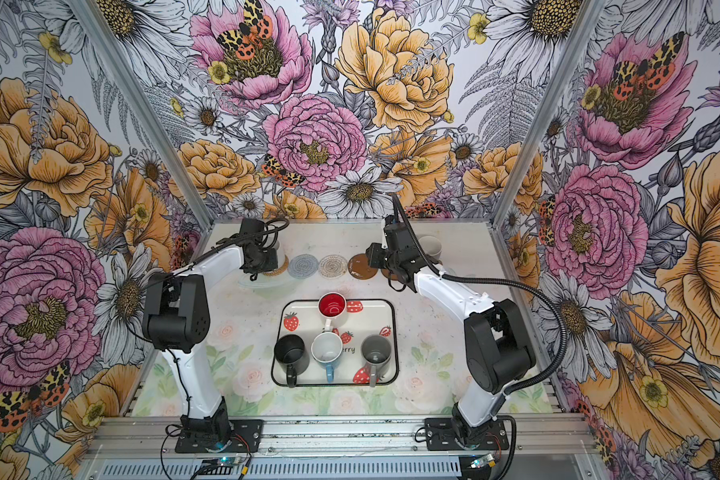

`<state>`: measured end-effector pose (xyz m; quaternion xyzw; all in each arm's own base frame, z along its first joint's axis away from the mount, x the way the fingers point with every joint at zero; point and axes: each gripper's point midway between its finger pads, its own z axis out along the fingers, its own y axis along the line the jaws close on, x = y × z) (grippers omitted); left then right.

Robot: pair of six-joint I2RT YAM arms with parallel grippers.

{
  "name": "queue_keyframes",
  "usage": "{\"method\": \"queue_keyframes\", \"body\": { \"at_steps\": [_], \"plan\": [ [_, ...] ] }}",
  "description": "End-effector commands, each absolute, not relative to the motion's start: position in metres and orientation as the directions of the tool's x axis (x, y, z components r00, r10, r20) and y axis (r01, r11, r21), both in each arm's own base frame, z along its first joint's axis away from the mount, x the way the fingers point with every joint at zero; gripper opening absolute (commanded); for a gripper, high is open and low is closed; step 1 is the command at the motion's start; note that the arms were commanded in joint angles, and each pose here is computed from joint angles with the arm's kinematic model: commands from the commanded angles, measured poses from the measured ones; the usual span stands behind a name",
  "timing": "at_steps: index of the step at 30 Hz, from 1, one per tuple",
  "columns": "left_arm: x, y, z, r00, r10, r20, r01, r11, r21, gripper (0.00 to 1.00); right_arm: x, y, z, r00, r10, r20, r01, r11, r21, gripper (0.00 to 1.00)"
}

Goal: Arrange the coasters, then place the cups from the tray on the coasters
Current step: 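Lower the speckled white mug onto the rattan coaster with the left gripper, then release the mug and raise the left gripper while the right moves over the grey mug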

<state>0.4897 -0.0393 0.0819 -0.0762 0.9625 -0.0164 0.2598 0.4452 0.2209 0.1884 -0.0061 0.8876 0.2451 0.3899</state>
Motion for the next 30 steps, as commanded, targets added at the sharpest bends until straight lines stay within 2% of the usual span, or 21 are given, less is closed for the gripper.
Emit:
{"method": "queue_keyframes", "body": {
  "at_steps": [1,3,8,15,24,27,30],
  "plan": [
    [0.508,-0.034,0.107,-0.801,-0.163,-0.576,-0.146,0.986,-0.076,0.33,0.452,0.222,0.199,-0.68,0.198,-0.706,-0.206,0.872,0.443,0.39],
    [0.508,-0.034,0.109,-0.8,-0.164,-0.578,-0.147,0.986,-0.077,0.34,0.452,0.222,0.2,-0.68,0.198,-0.706,-0.208,0.871,0.445,0.39],
    [0.505,-0.034,0.111,-0.797,-0.167,-0.58,-0.15,0.986,-0.078,0.47,0.451,0.223,0.201,-0.681,0.197,-0.706,-0.211,0.87,0.446,0.4],
    [0.494,-0.031,0.133,-0.768,-0.187,-0.612,-0.181,0.981,-0.073,0.56,0.449,0.223,0.205,-0.676,0.198,-0.709,-0.216,0.867,0.448,0.4],
    [0.462,-0.03,0.201,-0.656,-0.194,-0.73,-0.236,0.971,-0.046,0.6,0.435,0.209,0.219,-0.657,0.18,-0.732,-0.211,0.888,0.408,0.41],
    [0.449,-0.04,0.225,-0.611,-0.174,-0.772,-0.236,0.971,-0.032,0.62,0.42,0.203,0.229,-0.65,0.173,-0.74,-0.217,0.891,0.398,0.41],
    [0.433,-0.056,0.251,-0.554,-0.155,-0.818,-0.235,0.972,-0.026,0.62,0.391,0.204,0.242,-0.651,0.096,-0.753,-0.262,0.903,0.341,0.41]
  ]
}}
